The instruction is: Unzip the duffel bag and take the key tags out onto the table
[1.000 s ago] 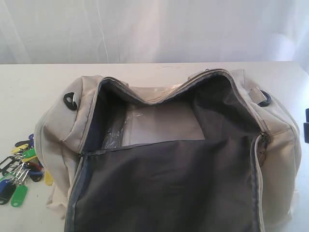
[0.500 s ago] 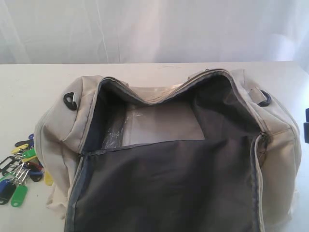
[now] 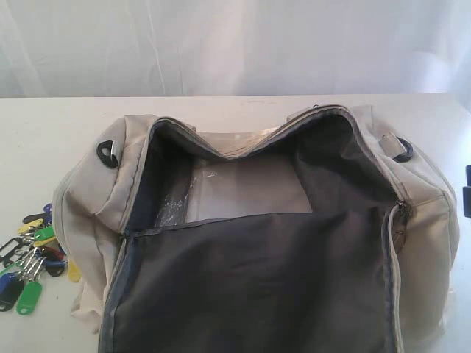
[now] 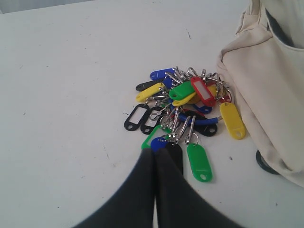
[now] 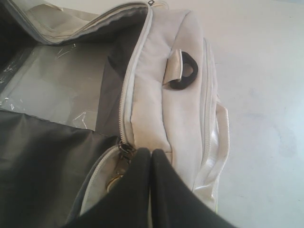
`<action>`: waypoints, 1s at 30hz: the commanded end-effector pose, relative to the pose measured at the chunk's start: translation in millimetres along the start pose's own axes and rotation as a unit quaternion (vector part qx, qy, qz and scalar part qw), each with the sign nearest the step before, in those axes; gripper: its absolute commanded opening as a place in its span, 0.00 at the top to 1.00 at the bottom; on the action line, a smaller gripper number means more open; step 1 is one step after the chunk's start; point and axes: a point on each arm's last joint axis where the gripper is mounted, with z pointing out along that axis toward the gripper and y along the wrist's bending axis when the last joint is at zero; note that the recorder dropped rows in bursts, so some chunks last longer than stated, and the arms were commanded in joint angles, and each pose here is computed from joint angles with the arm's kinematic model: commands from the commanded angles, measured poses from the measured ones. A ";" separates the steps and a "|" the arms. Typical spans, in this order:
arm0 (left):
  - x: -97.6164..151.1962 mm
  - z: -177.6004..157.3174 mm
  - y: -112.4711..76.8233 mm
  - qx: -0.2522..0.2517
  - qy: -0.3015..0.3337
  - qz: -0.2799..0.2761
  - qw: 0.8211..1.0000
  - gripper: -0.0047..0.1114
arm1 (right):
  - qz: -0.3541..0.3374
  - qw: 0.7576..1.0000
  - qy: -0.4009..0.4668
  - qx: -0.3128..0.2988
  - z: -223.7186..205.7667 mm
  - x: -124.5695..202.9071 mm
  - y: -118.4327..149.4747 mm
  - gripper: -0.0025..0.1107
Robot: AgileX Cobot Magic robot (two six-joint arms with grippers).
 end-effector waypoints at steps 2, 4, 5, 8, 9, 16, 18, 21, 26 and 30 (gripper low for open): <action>0.8 0.1 -0.3 0.002 -0.002 0.002 1.000 0.96 | -0.004 1.000 -0.006 0.000 -1.2 -0.1 0.3 0.98; 0.8 0.1 -0.3 0.002 -0.002 0.002 1.000 0.96 | -0.004 1.000 -0.006 0.000 -1.2 -0.1 0.3 0.98; 0.8 0.1 -0.3 0.002 -0.002 0.002 1.000 0.96 | -0.004 1.000 -0.006 0.000 -1.2 -0.1 0.3 0.98; 0.8 0.1 -0.3 0.002 -0.002 0.002 1.000 0.96 | -0.004 1.000 -0.006 0.000 -1.2 -0.1 0.3 0.98; 0.8 0.1 -0.3 0.002 -0.002 0.002 1.000 0.96 | -0.004 1.000 -0.006 0.000 -1.2 -0.1 0.3 0.98; 0.8 0.1 -0.3 0.002 -0.002 0.002 1.000 0.96 | 0.057 0.998 -0.016 -0.029 -3.2 -1.4 5.7 0.98; 0.8 0.1 -0.3 0.002 -0.002 0.002 1.000 0.96 | 0.056 0.997 -0.041 -0.030 -12.2 -1.9 7.0 0.98; 0.8 0.1 -0.3 0.002 -0.002 0.002 1.000 0.96 | 0.030 0.995 -0.092 -0.019 -34.4 0.6 8.3 0.98; 0.8 0.1 -0.3 0.002 -0.002 0.002 1.000 0.96 | -0.011 0.984 -0.179 0.012 -72.5 26.0 10.4 0.98; 0.8 0.1 -0.3 0.002 -0.002 0.002 1.000 0.96 | -0.019 0.973 -0.228 0.040 -82.9 61.5 12.1 0.98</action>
